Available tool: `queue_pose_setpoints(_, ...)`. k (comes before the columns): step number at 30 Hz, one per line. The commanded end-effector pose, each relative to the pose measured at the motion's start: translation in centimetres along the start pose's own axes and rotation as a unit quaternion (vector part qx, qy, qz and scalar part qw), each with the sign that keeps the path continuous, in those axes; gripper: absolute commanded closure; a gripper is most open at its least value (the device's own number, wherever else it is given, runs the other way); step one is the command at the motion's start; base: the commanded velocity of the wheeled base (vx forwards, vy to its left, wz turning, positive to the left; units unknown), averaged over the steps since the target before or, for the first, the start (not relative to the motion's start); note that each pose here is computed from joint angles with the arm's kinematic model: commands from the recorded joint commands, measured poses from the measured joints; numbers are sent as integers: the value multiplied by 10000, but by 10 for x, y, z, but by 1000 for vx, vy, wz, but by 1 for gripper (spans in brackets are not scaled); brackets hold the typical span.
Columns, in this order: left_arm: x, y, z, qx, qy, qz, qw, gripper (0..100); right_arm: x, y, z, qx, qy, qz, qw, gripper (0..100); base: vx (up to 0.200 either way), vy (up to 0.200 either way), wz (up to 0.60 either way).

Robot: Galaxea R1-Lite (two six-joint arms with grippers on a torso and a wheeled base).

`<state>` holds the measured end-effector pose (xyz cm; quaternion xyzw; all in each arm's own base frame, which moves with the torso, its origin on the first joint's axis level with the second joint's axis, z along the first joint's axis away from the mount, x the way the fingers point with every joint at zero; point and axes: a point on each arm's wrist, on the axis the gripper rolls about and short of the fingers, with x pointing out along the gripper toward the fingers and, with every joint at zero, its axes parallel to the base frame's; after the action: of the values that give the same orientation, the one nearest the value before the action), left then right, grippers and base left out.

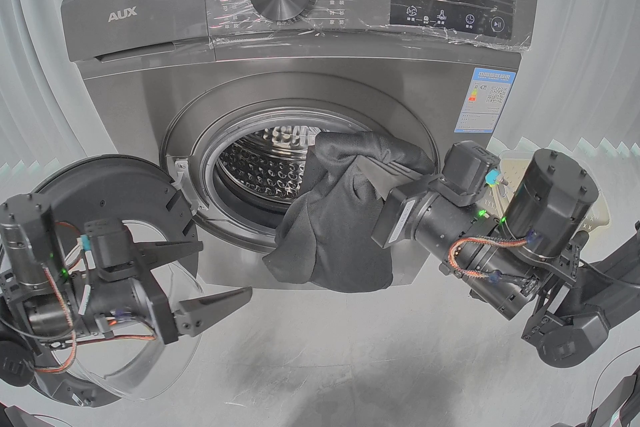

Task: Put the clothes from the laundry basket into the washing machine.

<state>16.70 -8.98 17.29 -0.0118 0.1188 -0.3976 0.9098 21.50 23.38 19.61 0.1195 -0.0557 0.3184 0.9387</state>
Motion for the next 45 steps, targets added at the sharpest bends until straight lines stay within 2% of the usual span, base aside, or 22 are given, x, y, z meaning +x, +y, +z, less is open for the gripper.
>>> queue_pose_setpoints(1, 38, 9, -15, -150, 465, -89, 9988, 0, 1, 3, -4, 29, 46, 38, 10000, 100, 0, 0, 0)
queue_pose_setpoints(7, 57, 16, -19, -173, 499, -65, 9986, 0, 2, 5, -4, 29, 25, 48, 10000, 100, 0, 0, 0)
queue_pose_setpoints(9, 65, 20, -19, -159, 497, 65, 9986, 0, 2, 5, -4, 29, 25, 48, 10000, 100, 0, 0, 0)
queue_pose_setpoints(18, 86, 27, -36, -212, 817, 183, 9963, 0, 0, 5, -4, 33, 49, 52, 10000, 100, 0, 0, 0)
queue_pose_setpoints(23, 93, 30, -41, -184, 751, 188, 9968, 0, 0, 6, -4, 49, -7, 77, 10000, 100, 0, 0, 0)
queue_pose_setpoints(30, 103, 39, -51, -265, 820, 258, 9959, 0, -3, 8, -6, 54, 16, 119, 9999, 100, 0, 0, 0)
queue_pose_setpoints(41, 121, 52, -62, -256, 684, 287, 9969, 0, -4, 10, -6, 62, 19, 125, 9999, 100, 0, 0, 0)
queue_pose_setpoints(45, 125, 54, -66, -272, 720, 258, 9967, 0, -4, 12, -6, 68, 16, 148, 9999, 100, 0, 0, 0)
